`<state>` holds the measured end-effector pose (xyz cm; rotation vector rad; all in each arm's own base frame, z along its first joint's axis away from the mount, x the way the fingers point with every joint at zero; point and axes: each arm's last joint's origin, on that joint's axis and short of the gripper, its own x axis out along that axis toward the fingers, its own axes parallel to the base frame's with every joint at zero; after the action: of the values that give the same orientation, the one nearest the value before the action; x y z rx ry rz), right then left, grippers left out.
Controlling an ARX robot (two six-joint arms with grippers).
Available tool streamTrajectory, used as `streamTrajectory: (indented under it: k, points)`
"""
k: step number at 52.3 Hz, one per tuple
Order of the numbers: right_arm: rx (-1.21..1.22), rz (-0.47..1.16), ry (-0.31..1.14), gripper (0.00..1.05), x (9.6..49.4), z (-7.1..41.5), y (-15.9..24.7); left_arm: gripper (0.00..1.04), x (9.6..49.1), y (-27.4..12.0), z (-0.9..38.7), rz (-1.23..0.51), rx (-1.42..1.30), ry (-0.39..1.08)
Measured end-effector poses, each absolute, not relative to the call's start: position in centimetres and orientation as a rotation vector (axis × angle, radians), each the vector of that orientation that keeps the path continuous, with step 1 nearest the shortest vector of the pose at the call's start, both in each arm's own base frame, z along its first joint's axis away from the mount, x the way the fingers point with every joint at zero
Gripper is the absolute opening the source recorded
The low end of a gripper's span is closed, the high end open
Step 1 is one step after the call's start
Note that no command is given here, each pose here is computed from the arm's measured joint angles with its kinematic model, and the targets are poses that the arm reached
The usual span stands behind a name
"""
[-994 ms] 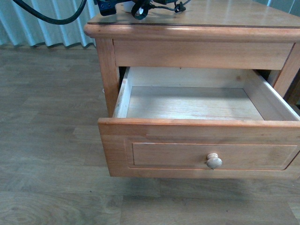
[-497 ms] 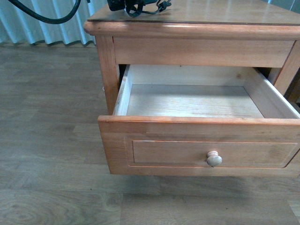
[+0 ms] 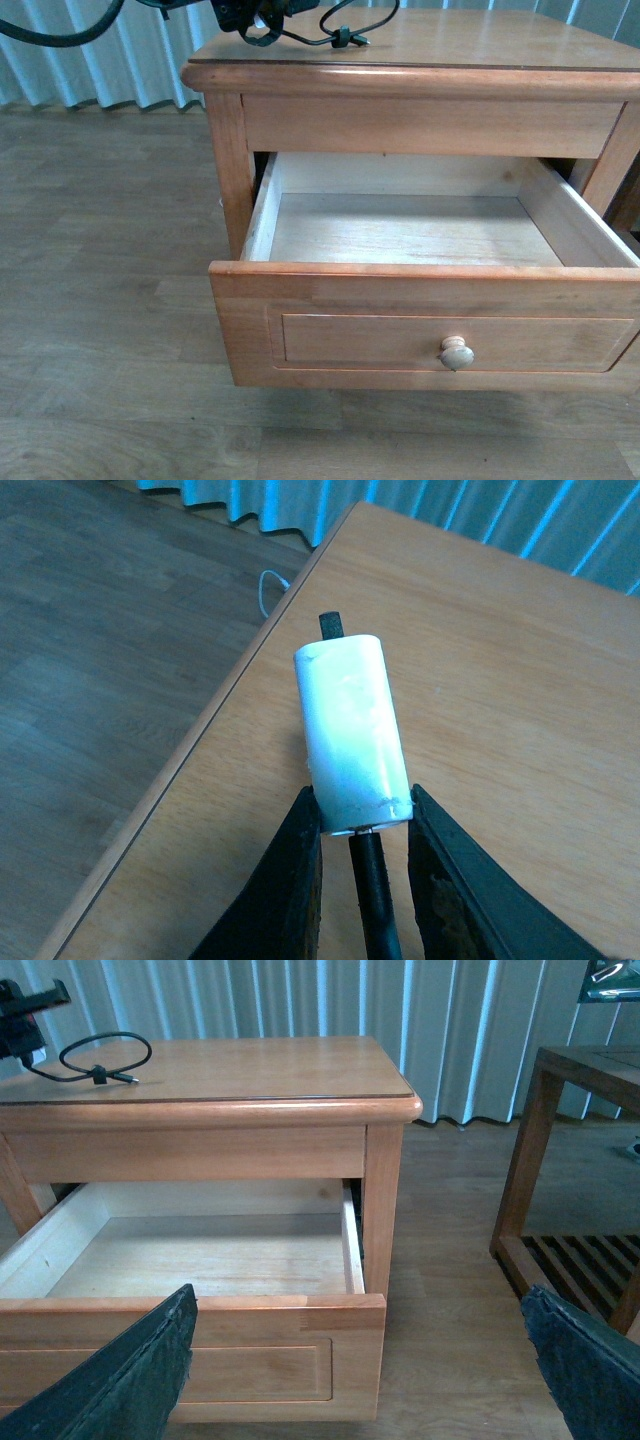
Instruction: Put charger into drawer
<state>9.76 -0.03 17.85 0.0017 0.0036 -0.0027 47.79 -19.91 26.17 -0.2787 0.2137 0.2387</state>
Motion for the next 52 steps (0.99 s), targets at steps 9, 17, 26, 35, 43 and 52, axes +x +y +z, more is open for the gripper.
streamTrajectory:
  k: [9, 17, 26, 35, 43, 52]
  points:
    - [0.002, -0.003, 0.004, 0.97, 9.8, 17.8, 0.0, 0.22, 44.3, -19.9, 28.8, 0.082, -0.308, 0.178]
    - [0.002, -0.003, 0.004, 0.97, 9.8, 17.8, 0.0, 0.22, 40.8, -20.8, 29.4, -0.065, -0.274, 0.176]
    - [0.002, -0.003, 0.004, 0.97, 9.8, 17.8, 0.0, 0.22, 37.7, -22.3, 28.0, -0.17, -0.187, 0.227]
    - [0.002, -0.003, 0.004, 0.97, 9.8, 17.8, 0.0, 0.22, 35.5, -23.3, 25.7, -0.231, -0.125, 0.293]
    - [0.002, -0.003, 0.004, 0.97, 9.8, 17.8, 0.0, 0.22, 34.6, -23.9, 24.3, -0.258, -0.089, 0.332]
    - [0.002, -0.003, 0.004, 0.97, 9.8, 17.8, 0.0, 0.22, 34.3, -24.6, 22.8, -0.28, -0.078, 0.369]
